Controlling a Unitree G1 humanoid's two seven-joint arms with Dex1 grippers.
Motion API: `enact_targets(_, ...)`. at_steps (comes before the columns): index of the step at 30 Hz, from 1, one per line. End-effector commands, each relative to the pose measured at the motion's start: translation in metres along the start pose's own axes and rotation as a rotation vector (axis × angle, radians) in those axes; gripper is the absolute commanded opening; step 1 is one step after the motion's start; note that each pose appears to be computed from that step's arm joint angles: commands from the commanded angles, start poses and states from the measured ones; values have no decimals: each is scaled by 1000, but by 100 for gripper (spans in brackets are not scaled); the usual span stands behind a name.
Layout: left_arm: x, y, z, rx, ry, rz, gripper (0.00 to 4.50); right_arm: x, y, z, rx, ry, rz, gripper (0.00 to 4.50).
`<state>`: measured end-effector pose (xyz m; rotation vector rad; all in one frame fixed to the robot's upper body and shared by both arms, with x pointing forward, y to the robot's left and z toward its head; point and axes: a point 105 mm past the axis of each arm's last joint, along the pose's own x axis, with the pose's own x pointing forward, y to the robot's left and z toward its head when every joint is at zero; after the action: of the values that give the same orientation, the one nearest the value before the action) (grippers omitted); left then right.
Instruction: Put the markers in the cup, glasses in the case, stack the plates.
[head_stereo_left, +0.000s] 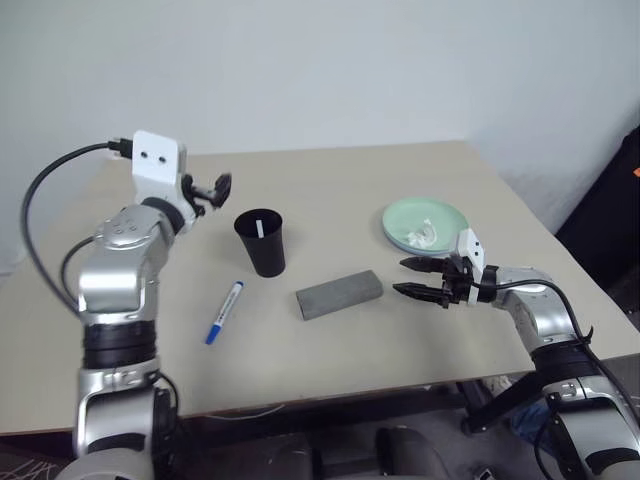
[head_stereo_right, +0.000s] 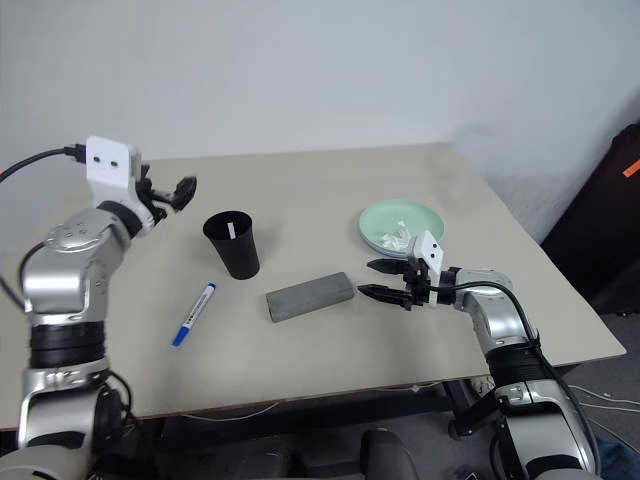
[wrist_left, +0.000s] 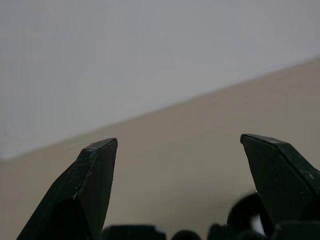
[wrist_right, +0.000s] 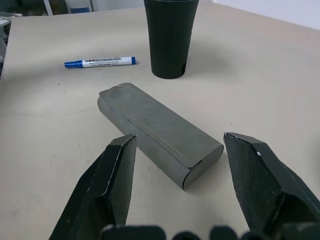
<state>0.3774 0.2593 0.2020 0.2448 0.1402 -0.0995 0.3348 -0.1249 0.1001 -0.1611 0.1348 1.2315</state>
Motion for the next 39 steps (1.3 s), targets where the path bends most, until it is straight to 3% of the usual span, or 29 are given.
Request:
enact_targets(1, -13, -10, -4, 26, 89, -98, 418, 1, -5, 15, -57, -23, 5, 302)
enact_targets(12, -40, -35, -86, 60, 414, -256, 418, 3, -3, 12, -59, -20, 12, 302)
enact_targets(28, -36, -49, -134, 45, 588, -242, 418, 2, -1, 7, -53, -22, -7, 302)
enact_targets(31, -35, -48, -135, 41, 589, -233, 358, 2, -2, 7, -54, -22, -9, 302)
enact_targets(39, -38, -50, -143, 34, 606, -237, 89, 3, -4, 9, -61, -24, -11, 302)
